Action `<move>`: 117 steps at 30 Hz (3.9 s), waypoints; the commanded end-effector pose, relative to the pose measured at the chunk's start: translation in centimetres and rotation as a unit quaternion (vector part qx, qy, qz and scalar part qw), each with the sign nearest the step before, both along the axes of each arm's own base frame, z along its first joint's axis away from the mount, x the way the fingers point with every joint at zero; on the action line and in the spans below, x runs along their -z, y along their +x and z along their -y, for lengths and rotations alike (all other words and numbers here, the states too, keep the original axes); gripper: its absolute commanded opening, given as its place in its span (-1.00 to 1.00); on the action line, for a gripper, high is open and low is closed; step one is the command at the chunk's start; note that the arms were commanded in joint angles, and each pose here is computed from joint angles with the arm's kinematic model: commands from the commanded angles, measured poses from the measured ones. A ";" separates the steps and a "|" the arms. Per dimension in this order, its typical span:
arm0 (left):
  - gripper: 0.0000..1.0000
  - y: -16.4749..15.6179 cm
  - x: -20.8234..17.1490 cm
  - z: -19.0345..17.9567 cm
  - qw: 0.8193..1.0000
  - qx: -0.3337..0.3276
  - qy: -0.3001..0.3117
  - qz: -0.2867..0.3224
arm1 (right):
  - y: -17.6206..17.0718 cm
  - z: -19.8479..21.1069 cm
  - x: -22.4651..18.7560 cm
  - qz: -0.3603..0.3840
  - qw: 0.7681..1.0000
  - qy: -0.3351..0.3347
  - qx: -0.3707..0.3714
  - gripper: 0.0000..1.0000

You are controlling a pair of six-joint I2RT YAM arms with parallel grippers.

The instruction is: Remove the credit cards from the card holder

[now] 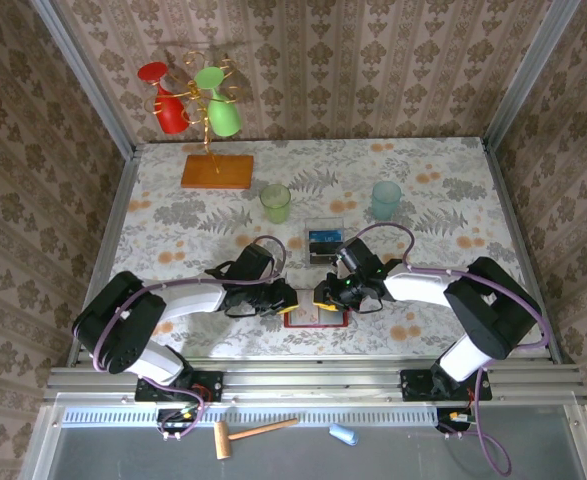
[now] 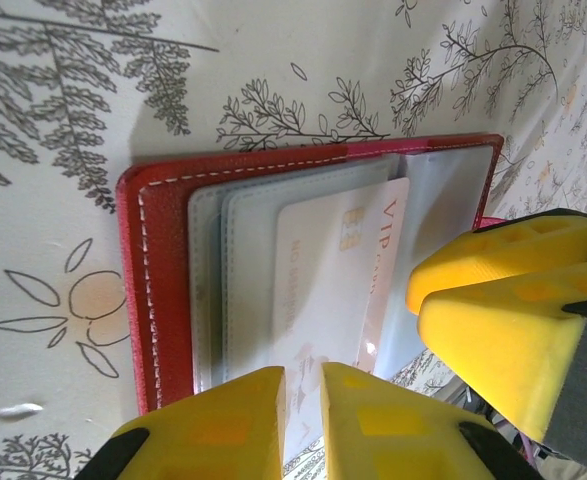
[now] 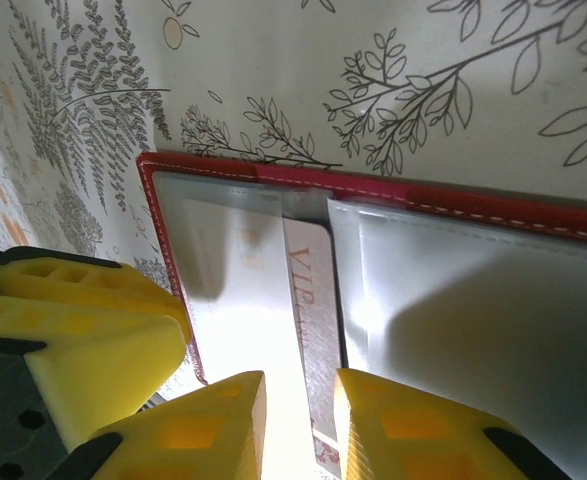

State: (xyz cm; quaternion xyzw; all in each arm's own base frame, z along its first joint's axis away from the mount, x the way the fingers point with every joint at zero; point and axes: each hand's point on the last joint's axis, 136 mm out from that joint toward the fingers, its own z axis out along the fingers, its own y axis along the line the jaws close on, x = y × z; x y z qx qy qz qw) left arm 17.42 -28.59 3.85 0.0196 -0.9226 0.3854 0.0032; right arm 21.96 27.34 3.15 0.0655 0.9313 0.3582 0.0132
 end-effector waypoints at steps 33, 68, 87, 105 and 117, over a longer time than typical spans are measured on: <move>-0.76 -1.0 2.2 -1.6 0.998 0.011 0.052 -0.022 | 0.0 0.5 0.4 0.001 0.999 0.053 0.005 -0.91; -0.74 -0.7 1.9 -1.6 0.999 0.006 0.047 -0.021 | -0.4 3.6 -4.3 0.089 0.992 -0.089 -0.019 -1.00; -0.73 -0.8 2.2 -1.6 0.999 0.008 0.042 -0.021 | -0.3 2.0 -3.0 0.103 0.975 -0.190 -0.050 -0.99; -0.72 -0.8 2.1 -1.4 0.999 0.009 0.036 -0.021 | -0.8 1.2 -2.6 0.080 0.982 -0.165 -0.035 -0.89; -0.61 0.0 0.4 -0.9 1.000 0.002 0.013 0.000 | 0.1 2.7 -7.4 0.169 0.961 -0.166 -0.140 -1.00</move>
